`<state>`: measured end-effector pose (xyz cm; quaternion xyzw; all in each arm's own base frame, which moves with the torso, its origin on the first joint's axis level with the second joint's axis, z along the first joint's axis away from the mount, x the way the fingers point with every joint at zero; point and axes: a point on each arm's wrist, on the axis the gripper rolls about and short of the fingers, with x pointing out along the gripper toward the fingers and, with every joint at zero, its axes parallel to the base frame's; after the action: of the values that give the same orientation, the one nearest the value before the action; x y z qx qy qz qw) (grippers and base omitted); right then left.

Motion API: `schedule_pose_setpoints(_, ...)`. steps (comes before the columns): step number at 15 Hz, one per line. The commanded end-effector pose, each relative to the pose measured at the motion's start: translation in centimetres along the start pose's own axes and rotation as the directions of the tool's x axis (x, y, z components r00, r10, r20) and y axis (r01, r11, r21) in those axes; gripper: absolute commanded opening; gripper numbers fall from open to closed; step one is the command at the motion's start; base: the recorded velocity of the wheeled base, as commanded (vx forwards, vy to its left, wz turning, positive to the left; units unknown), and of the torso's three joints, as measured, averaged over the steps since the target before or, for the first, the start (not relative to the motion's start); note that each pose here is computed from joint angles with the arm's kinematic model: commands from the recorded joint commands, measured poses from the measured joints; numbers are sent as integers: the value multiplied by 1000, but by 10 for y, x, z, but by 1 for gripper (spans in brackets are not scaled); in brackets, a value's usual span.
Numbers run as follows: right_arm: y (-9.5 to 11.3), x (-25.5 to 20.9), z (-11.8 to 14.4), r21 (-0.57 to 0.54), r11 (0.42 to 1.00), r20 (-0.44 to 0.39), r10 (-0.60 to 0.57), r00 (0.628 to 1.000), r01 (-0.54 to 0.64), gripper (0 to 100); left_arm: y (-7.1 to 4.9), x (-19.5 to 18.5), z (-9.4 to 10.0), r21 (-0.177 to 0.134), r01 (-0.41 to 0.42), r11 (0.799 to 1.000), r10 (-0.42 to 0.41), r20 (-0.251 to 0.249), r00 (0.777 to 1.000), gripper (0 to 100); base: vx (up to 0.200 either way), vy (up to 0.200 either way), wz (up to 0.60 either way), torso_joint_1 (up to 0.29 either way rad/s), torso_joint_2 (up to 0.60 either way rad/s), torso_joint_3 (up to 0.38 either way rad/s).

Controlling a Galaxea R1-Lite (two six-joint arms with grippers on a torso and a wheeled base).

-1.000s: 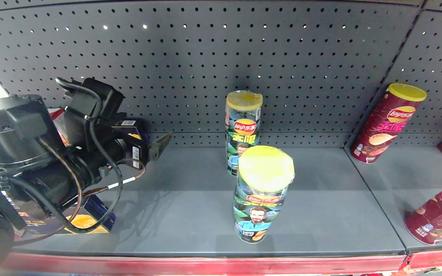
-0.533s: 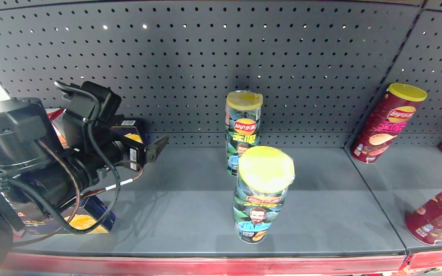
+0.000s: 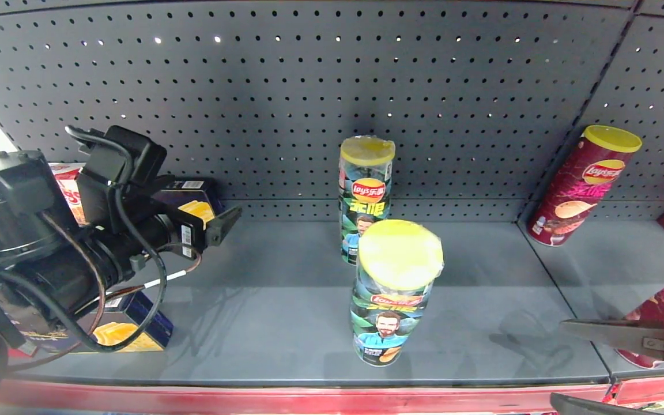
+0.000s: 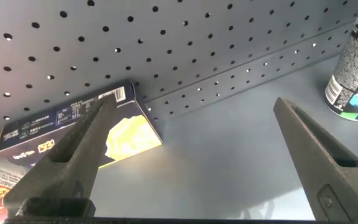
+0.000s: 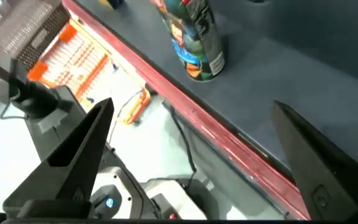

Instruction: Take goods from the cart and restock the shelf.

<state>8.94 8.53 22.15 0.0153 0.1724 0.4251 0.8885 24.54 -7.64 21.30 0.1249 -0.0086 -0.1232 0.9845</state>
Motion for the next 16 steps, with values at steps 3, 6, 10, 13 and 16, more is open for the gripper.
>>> schedule_pose_setpoints(3, 1, 20, -3, -1, 1000, -74, 10, 997, -10, 100, 1, 1, 2, 1, -2, 1000, 2, 12, 1000, 100, 0, 0, 0, 0, 0, 0)
schedule_pose_setpoints(6, -2, 33, -2, -15, 997, -100, -77, 992, 76, 100, 1, 2, 4, 0, -6, 1000, 6, 22, 1000, 100, 0, 0, 0, 0, 0, 0)
schedule_pose_setpoints(10, -8, 58, 5, -41, 979, -139, -204, 969, 200, 100, 3, 4, 4, 5, -12, 1000, 12, 22, 1000, 100, 0, 0, 0, 0, 0, 0)
schedule_pose_setpoints(13, -12, 79, 13, -53, 959, -148, -285, 947, 280, 100, 4, 7, 8, 4, -16, 1000, 16, 37, 999, 100, 0, 0, 0, 0, 0, 0)
schedule_pose_setpoints(16, -17, 101, 20, -63, 941, -164, -339, 927, 333, 100, 4, 9, 10, 5, -18, 1000, 18, 43, 999, 100, 0, 0, 0, 0, 0, 0)
